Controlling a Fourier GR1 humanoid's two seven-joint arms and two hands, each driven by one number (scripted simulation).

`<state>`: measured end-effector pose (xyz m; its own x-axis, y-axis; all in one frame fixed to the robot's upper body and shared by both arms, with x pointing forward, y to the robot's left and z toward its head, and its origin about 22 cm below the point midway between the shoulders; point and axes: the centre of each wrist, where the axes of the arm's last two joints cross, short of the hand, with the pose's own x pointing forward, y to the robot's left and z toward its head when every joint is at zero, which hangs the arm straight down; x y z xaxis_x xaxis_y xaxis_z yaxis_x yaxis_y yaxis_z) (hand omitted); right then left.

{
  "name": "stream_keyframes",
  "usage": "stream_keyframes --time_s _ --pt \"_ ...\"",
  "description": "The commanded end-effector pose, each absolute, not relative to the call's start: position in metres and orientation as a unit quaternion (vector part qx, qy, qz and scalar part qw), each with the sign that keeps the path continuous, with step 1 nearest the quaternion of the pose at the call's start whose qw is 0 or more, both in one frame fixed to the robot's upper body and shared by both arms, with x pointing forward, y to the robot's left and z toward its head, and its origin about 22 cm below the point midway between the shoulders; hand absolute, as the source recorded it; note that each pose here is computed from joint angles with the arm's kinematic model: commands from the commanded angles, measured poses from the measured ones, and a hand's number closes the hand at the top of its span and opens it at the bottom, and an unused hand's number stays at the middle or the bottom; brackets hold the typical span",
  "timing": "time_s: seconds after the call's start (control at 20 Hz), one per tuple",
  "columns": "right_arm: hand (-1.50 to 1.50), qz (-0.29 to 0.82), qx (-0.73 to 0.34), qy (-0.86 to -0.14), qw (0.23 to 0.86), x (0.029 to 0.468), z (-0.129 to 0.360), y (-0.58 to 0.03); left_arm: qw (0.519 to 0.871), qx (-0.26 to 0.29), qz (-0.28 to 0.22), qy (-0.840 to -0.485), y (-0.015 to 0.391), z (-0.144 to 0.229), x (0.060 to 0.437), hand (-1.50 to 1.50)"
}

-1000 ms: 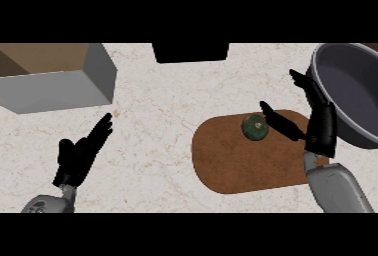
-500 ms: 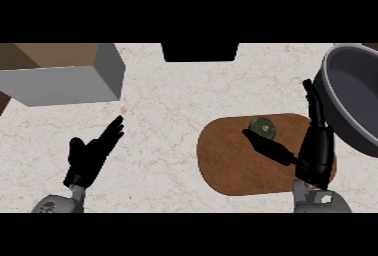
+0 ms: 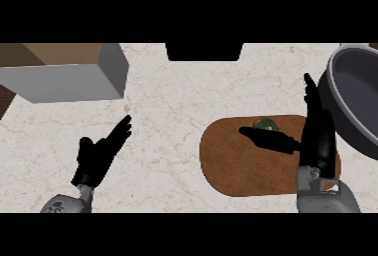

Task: Pick the squash from the cutting board and place it in the pot

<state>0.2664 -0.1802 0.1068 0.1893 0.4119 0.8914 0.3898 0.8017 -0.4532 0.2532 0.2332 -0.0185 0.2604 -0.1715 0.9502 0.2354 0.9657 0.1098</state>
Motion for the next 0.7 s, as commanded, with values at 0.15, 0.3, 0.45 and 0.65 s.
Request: stream_keyframes --time_s 0.15,0.3,0.45,0.65 --pt "-1.5 0.1 -0.265 -0.542 0.791 0.282 0.071 -0.197 0.795 -0.025 -0.129 -0.592 0.232 -0.018 0.258 0.0" --pt "-1.5 0.111 -0.267 -0.533 0.795 0.273 0.036 -0.201 0.794 -0.028 -0.127 -0.593 0.238 -0.026 0.256 0.0" --pt "-1.5 0.11 -0.29 -0.526 0.792 0.279 0.037 -0.218 0.796 -0.024 -0.128 -0.591 0.243 -0.019 0.268 0.0" --pt "-1.5 0.088 -0.31 -0.557 0.765 0.273 0.022 -0.221 0.791 -0.024 -0.124 -0.599 0.257 -0.035 0.259 0.0"
